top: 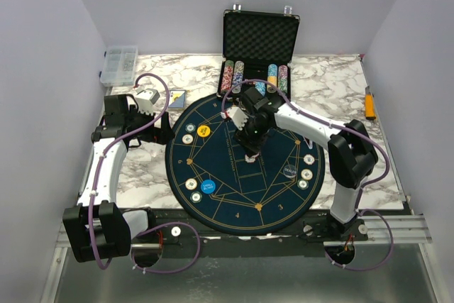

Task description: Distribute texas hold em gaming equipment

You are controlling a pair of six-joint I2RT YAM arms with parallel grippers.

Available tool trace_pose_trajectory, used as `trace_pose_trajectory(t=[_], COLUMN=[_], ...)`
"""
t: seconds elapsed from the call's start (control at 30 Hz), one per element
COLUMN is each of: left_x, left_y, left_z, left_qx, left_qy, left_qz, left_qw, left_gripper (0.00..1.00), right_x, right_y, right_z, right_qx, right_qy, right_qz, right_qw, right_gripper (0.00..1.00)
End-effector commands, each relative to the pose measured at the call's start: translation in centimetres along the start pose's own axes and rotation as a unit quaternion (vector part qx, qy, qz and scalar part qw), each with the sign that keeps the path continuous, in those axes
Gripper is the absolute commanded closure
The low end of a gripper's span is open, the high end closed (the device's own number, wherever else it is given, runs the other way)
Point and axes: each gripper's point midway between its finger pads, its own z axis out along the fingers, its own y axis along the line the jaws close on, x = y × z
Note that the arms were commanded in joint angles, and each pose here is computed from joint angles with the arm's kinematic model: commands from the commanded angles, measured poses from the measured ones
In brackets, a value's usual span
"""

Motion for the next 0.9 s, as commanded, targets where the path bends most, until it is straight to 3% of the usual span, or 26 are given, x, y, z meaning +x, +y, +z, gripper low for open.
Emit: trace_pose_trajectory(t=[0.0,0.23,0.43,0.77,0.87], left_x=[-1.1,-1.1,-1.0,-1.0,-1.0], left_y=[-0.2,-0.3,-0.2,-0.1,0.0], left_z=[-0.6,-0.6,-0.6,-0.5,-0.5], left_qx=[-0.002,-0.003,-0.005,-0.006,-0.007], left_qy=[-0.012,-0.012,-0.011,-0.011,-0.011], left_qz=[0.011,0.012,0.012,0.013,0.013], left_qw=[1.0,1.0,1.0,1.0,1.0], left_gripper=[0.02,0.02,0.01,0.02,0.02], right_x=[-0.5,0.5,1.1,4.0,4.6], right_y=[-0.8,-3.0,-3.3,-3.3,-3.3], right_z=[1.0,2.8,4.1,5.7,5.8], right_qx=[0.011,0.056,0.05,0.014,0.01], right_qy=[0.0,0.023,0.027,0.07,0.077], right_qz=[0.012,0.036,0.054,0.077,0.079], right_qw=[1.0,0.998,0.997,0.994,0.994], right_gripper=[0.43,0.41,0.32,0.31,0.36])
